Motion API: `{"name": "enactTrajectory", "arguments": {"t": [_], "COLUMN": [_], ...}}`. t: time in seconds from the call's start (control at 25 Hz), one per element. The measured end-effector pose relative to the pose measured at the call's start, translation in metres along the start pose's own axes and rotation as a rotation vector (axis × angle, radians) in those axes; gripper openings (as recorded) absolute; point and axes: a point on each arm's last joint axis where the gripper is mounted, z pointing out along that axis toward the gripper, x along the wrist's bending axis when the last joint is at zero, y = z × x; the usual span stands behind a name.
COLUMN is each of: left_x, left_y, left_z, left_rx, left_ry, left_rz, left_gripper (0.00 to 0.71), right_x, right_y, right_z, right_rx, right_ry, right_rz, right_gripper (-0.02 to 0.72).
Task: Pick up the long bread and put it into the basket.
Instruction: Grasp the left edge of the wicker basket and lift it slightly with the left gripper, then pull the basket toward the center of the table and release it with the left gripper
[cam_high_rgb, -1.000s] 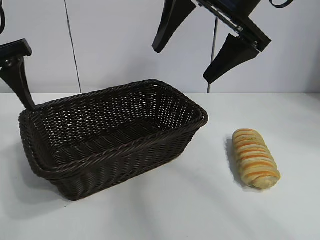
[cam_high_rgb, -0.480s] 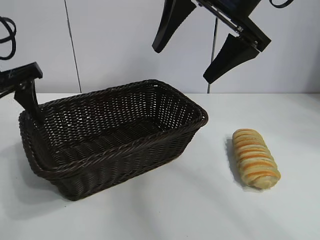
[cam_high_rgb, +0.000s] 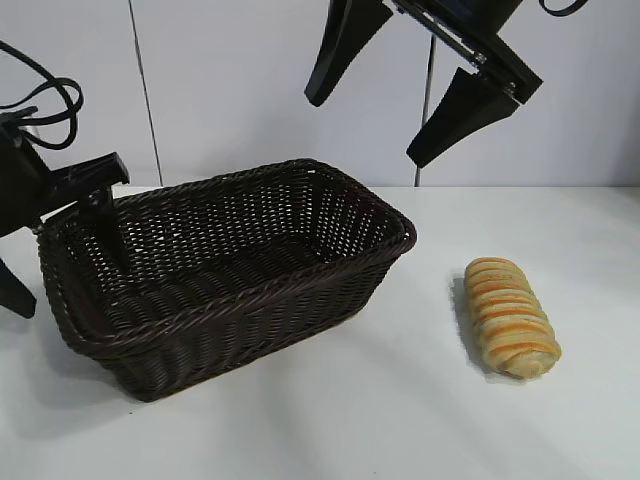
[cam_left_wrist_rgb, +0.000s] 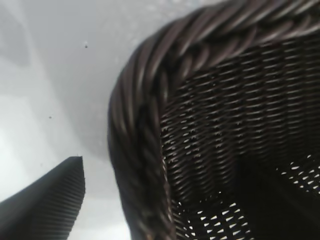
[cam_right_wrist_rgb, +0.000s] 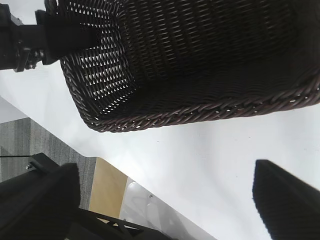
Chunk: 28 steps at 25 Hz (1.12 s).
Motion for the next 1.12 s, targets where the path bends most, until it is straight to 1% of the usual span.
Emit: {"name": "enactTrajectory", "arguments": {"t": [0.04, 0.12, 0.32, 0.44, 0.64, 0.8, 0.96, 1.04, 1.12], "left_x": [0.000, -0.001, 0.000, -0.001, -0.005, -0.014, -0.026, -0.030, -0.031], "left_y": [0.000, 0.000, -0.004, -0.001, 0.014, 0.029, 0.045, 0.050, 0.052], "left_z": [0.000, 0.000, 0.000, -0.007, -0.034, -0.063, -0.089, -0.096, -0.099], "left_rx": [0.004, 0.002, 0.051, 0.082, 0.157, 0.177, 0.102, 0.070, 0.058], "left_ry": [-0.001, -0.012, -0.002, -0.003, 0.006, 0.026, 0.032, 0.025, 0.023], "left_rz": [-0.002, -0.018, -0.014, 0.001, 0.073, 0.142, 0.202, 0.223, 0.254], "left_gripper": [0.129, 0.095, 0.095, 0.095, 0.095, 0.095, 0.095, 0.095, 0.095], "right_x": [0.000, 0.000, 0.000, 0.000, 0.000, 0.000, 0.000, 0.000, 0.000], "right_y": [0.000, 0.000, 0.000, 0.000, 0.000, 0.000, 0.000, 0.000, 0.000], "right_z": [0.000, 0.000, 0.000, 0.000, 0.000, 0.000, 0.000, 0.000, 0.000], "right_rx": [0.000, 0.000, 0.000, 0.000, 0.000, 0.000, 0.000, 0.000, 0.000], "right_ry": [0.000, 0.000, -0.001, -0.001, -0.001, -0.001, -0.001, -0.001, -0.001], "right_rz": [0.000, 0.000, 0.000, 0.000, 0.000, 0.000, 0.000, 0.000, 0.000], "right_gripper": [0.650, 0.650, 0.650, 0.650, 0.650, 0.650, 0.650, 0.650, 0.650]}}
